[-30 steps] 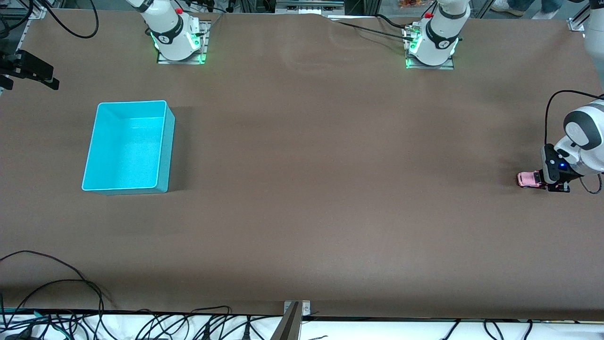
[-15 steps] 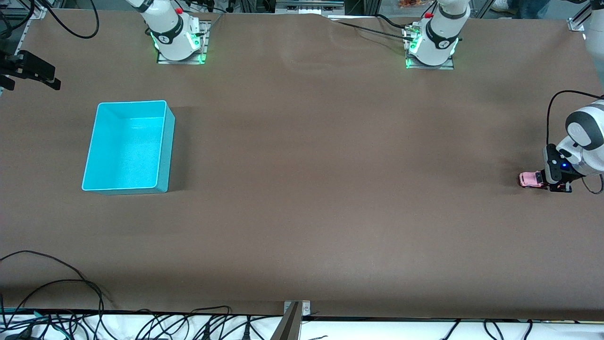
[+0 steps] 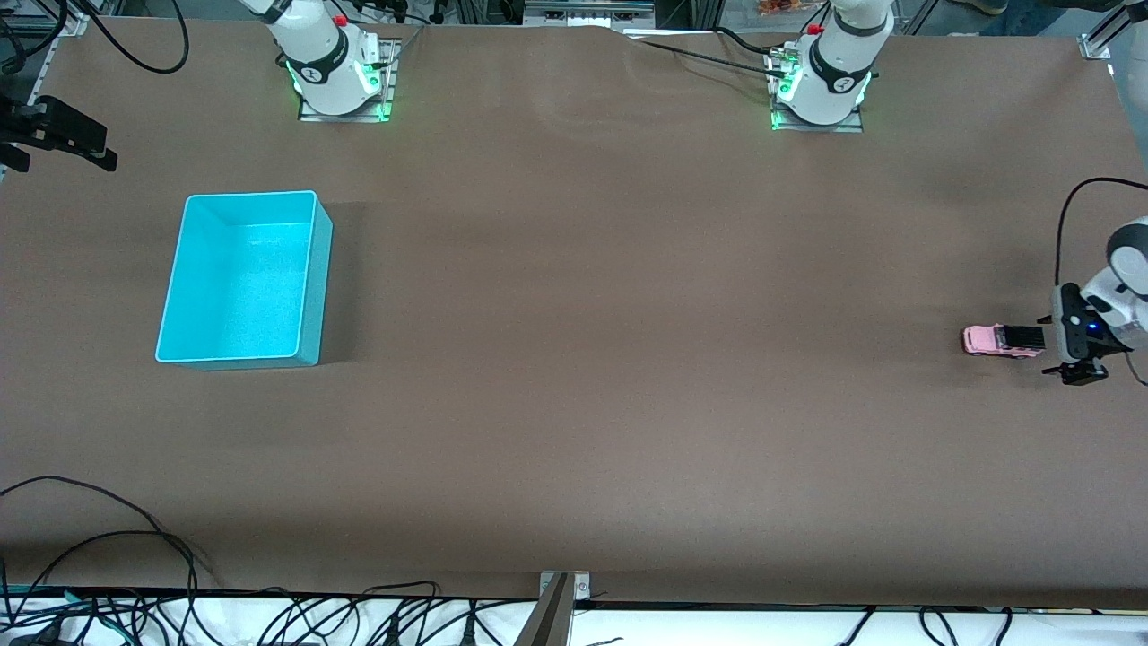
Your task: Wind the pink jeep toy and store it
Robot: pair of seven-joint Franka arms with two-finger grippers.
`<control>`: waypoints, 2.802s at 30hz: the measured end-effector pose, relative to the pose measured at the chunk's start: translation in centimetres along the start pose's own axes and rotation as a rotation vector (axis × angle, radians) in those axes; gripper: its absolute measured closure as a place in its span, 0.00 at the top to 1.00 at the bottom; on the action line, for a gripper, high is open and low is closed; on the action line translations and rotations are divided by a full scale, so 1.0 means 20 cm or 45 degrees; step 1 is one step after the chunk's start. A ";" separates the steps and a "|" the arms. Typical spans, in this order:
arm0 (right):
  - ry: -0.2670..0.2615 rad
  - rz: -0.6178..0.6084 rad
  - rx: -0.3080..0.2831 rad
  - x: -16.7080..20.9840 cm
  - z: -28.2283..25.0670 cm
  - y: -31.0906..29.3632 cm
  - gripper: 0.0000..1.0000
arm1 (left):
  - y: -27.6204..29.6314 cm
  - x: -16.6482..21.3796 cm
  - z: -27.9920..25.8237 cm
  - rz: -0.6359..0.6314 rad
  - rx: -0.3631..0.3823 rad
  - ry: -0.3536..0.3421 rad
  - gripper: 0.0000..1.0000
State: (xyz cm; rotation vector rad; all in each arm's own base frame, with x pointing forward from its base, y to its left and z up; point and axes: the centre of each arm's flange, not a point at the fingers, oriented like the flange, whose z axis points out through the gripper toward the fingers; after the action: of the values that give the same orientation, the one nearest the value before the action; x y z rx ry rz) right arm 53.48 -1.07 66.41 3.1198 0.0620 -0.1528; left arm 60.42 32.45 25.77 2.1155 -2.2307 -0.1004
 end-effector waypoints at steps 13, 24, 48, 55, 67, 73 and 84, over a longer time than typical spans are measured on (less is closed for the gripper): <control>-0.001 -0.003 0.000 0.00 0.00 -0.01 1.00 | -0.01 -0.02 -0.17 -0.211 -0.025 0.009 1.00; -0.001 -0.004 0.000 0.00 0.00 -0.01 1.00 | -0.05 0.12 -0.45 -0.362 -0.105 0.029 1.00; -0.001 -0.011 -0.001 0.00 0.00 -0.02 1.00 | -0.11 0.60 -0.90 -0.593 -0.127 -0.013 1.00; -0.001 -0.011 -0.001 0.00 0.00 -0.02 1.00 | -0.11 0.74 -0.98 -0.690 -0.138 -0.029 1.00; -0.001 -0.012 -0.001 0.00 0.00 -0.02 1.00 | -0.10 0.96 -1.08 -0.887 -0.174 -0.060 1.00; -0.001 -0.012 -0.001 0.00 0.00 -0.02 1.00 | -0.10 1.12 -1.21 -1.018 -0.185 -0.085 1.00; -0.001 -0.012 -0.001 0.00 0.00 -0.02 1.00 | -0.08 1.43 -1.32 -1.323 -0.264 -0.087 1.00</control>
State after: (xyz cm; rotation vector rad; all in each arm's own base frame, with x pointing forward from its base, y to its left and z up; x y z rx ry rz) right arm 53.53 -0.58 66.34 3.1189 0.0763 -0.1546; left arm 62.90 3.82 52.03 2.8745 -0.8561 -0.4204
